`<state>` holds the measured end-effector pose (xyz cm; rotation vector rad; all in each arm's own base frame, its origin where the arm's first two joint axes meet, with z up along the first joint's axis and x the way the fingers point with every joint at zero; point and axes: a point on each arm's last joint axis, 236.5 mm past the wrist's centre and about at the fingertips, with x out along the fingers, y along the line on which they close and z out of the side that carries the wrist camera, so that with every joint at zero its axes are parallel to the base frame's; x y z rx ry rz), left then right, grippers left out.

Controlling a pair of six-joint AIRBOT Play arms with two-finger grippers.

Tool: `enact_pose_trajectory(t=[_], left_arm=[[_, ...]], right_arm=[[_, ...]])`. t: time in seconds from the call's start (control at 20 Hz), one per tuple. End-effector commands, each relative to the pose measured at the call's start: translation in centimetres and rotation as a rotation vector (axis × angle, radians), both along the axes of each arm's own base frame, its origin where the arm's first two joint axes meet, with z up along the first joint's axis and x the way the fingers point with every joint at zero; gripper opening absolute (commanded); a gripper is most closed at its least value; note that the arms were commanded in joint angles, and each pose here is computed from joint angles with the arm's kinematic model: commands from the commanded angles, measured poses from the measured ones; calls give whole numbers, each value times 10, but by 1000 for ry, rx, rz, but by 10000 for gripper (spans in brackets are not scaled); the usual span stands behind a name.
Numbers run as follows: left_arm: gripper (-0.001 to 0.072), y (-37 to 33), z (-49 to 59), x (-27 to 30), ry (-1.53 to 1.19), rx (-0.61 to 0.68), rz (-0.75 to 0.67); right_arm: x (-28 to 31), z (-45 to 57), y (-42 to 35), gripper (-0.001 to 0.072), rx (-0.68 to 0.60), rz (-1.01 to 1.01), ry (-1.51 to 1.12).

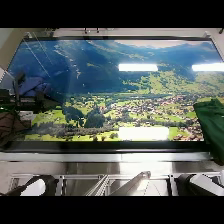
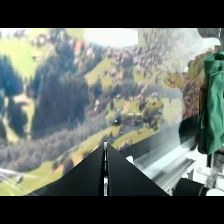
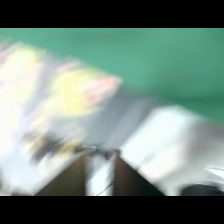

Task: Fold the shirts.

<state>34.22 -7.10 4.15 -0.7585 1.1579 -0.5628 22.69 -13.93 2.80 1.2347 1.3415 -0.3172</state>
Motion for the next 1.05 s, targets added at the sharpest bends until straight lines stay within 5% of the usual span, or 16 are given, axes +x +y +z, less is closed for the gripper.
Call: enact_pose_trajectory(t=[0.0,0.2,0.4,1.0], left_arm=[[24,2,20,5,-70,28,9],[24,4,42,8,-136,54,10],[24,5,64,12,-201,78,11],[23,10,87,17,-294,123,61]], right_arm=[[93,47,101,21,80,290,-340],[151,56,203,19,-101,591,-580],[168,103,231,19,-244,613,-798],[151,119,251,20,-144,630,-811]])
